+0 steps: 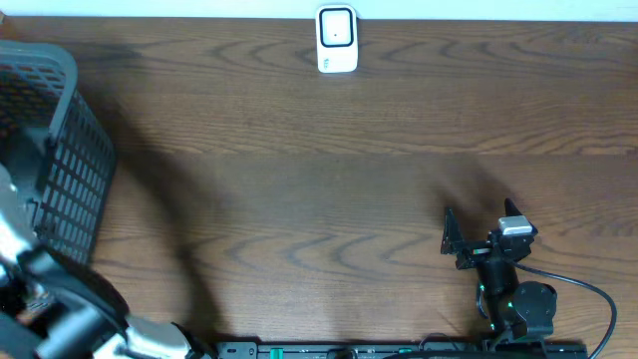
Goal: Scan the item barcode
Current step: 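Grasp the white-and-blue snack bag in the basket with the left gripper, then carry the snack bag to the white scanner with the left gripper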
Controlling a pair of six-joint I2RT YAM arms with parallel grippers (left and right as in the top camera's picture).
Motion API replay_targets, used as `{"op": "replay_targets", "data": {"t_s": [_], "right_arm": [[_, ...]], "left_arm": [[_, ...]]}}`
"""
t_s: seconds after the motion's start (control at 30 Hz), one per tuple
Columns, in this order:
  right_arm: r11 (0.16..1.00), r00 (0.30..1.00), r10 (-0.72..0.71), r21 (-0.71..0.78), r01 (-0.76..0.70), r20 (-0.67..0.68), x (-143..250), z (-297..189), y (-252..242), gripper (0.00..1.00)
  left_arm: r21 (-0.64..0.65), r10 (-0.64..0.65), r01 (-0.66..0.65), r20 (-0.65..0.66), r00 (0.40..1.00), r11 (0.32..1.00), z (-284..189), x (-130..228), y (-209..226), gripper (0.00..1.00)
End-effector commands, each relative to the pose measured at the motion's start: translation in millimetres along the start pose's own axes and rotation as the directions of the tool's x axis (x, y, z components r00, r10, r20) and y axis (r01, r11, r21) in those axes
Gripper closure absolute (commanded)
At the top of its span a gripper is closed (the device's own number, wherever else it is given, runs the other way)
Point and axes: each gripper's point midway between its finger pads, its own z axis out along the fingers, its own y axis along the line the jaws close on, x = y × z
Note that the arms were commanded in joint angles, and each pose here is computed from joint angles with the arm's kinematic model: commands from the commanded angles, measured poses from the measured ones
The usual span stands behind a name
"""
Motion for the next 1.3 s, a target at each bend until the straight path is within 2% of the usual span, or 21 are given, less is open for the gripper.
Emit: {"op": "replay_targets", "data": {"t_s": [0.0,0.13,0.3,0.43,0.57,0.7,0.87,1.0,1.1,1.17,1.27], "right_arm": [[1.000,1.000,0.010,0.014,-0.010,0.000,0.5,-0.3,-2.9,0.01],[1.000,1.000,0.010,0.014,-0.010,0.000,0.6,-0.3,-2.8,0.01],[1.000,1.000,0.010,0.014,-0.010,0.000,0.5,-0.3,-2.9,0.01],[1.000,1.000,0.010,0.014,-0.010,0.000,0.6,-0.3,-2.9,0.01],[1.000,1.000,0.010,0.014,-0.010,0.000,0.6,-0.3,-2.8,0.01],[1.000,1.000,0.010,0.014,-0.010,0.000,0.6,-0.3,-2.9,0.01],[1.000,1.000,0.010,0.014,-0.010,0.000,0.6,-0.3,-2.8,0.01],[1.000,1.000,0.010,0.014,-0.010,0.000,0.6,-0.3,-2.9,0.01],[1.000,1.000,0.010,0.014,-0.010,0.000,0.6,-0.3,-2.9,0.01],[1.000,1.000,0.010,0.014,-0.010,0.000,0.6,-0.3,-2.8,0.01],[1.000,1.000,0.010,0.014,-0.010,0.000,0.6,-0.3,-2.9,0.01]], "left_arm": [[0.115,-0.106,0.089,0.155,0.982,0.989,-48.3,-45.7,-2.2,0.93],[0.142,-0.211,0.177,0.290,0.933,0.974,-96.1,-80.8,12.5,0.93],[0.243,-0.413,0.337,0.423,0.807,0.909,-156.8,-118.3,27.1,0.93],[0.396,-0.494,0.328,0.454,0.741,0.857,-202.3,-137.1,9.6,0.93],[0.595,-0.575,0.272,0.408,0.709,0.757,-241.4,-151.7,-34.8,0.92],[0.730,-0.583,0.169,0.361,0.727,0.663,-273.3,-158.2,-90.2,0.93],[0.839,-0.530,0.057,0.288,0.798,0.541,-311.1,-146.7,-177.5,0.93],[0.904,-0.423,-0.013,0.213,0.881,0.428,-335.4,-116.9,-262.2,0.93],[0.930,-0.316,-0.034,0.159,0.935,0.367,-343.9,-84.9,-319.6,0.93],[0.938,-0.250,-0.022,0.114,0.961,0.346,-344.3,-61.7,-355.1,0.93],[0.917,-0.196,0.103,-0.027,0.980,0.386,-329.6,-23.3,-400.4,0.93]]}}
